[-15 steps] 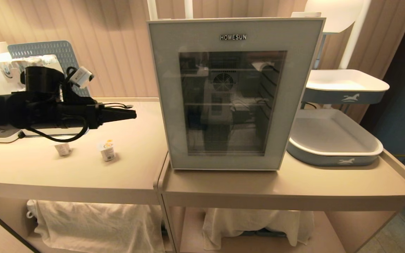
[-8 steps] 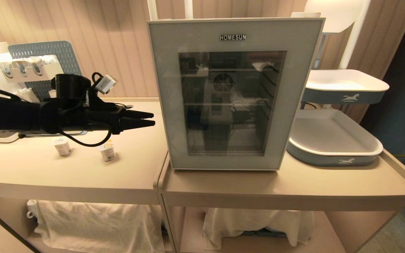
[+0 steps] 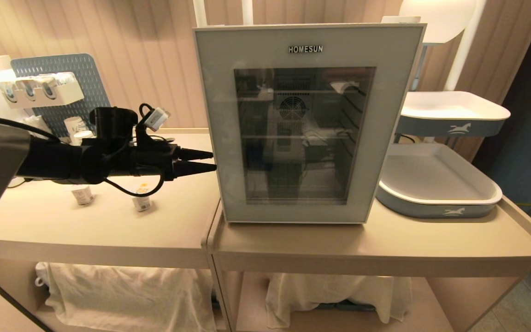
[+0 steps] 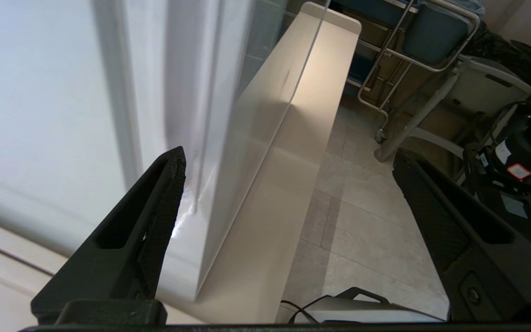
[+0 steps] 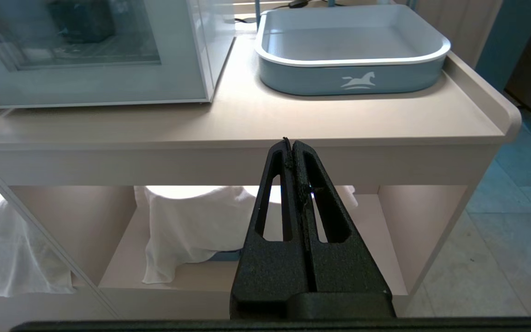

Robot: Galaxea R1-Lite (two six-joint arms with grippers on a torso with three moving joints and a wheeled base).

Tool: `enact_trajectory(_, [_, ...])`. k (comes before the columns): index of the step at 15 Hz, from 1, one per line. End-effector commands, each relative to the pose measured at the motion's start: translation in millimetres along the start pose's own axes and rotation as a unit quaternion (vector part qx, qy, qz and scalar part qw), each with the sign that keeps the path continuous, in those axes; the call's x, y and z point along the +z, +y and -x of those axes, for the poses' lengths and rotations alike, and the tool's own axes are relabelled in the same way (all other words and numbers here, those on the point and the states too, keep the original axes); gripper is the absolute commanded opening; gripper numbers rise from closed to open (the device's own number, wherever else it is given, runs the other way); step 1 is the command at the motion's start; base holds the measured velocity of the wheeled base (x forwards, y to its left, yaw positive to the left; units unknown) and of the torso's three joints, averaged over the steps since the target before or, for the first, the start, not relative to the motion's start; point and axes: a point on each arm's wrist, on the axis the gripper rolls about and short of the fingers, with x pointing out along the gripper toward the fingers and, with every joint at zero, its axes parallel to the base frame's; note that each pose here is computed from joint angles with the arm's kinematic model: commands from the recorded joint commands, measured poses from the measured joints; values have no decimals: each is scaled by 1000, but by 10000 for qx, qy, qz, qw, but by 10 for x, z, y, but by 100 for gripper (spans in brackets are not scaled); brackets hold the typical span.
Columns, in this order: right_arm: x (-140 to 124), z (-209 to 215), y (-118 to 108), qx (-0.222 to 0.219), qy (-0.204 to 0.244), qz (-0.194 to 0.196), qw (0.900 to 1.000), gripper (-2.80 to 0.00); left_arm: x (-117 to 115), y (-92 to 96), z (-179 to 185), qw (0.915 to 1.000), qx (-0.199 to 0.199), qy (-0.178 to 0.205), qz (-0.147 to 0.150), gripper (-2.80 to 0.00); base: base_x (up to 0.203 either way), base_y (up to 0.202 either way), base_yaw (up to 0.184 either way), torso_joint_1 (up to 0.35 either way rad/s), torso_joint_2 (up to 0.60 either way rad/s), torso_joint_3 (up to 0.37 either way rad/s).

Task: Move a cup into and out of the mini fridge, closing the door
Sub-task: Open the freezer door

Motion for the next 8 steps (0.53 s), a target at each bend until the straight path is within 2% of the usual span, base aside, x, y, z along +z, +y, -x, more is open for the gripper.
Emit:
enact_trajectory(1, [0, 0, 0, -5, 0, 0, 10000, -280, -33, 35, -52, 10000, -70, 6, 3, 0, 0, 0, 0, 0, 0, 0])
enact_trajectory(8, [0, 0, 0, -5, 0, 1, 10000, -280, -39, -21, -213, 9996, -264, 46, 5, 0, 0, 0, 0, 0, 0, 0])
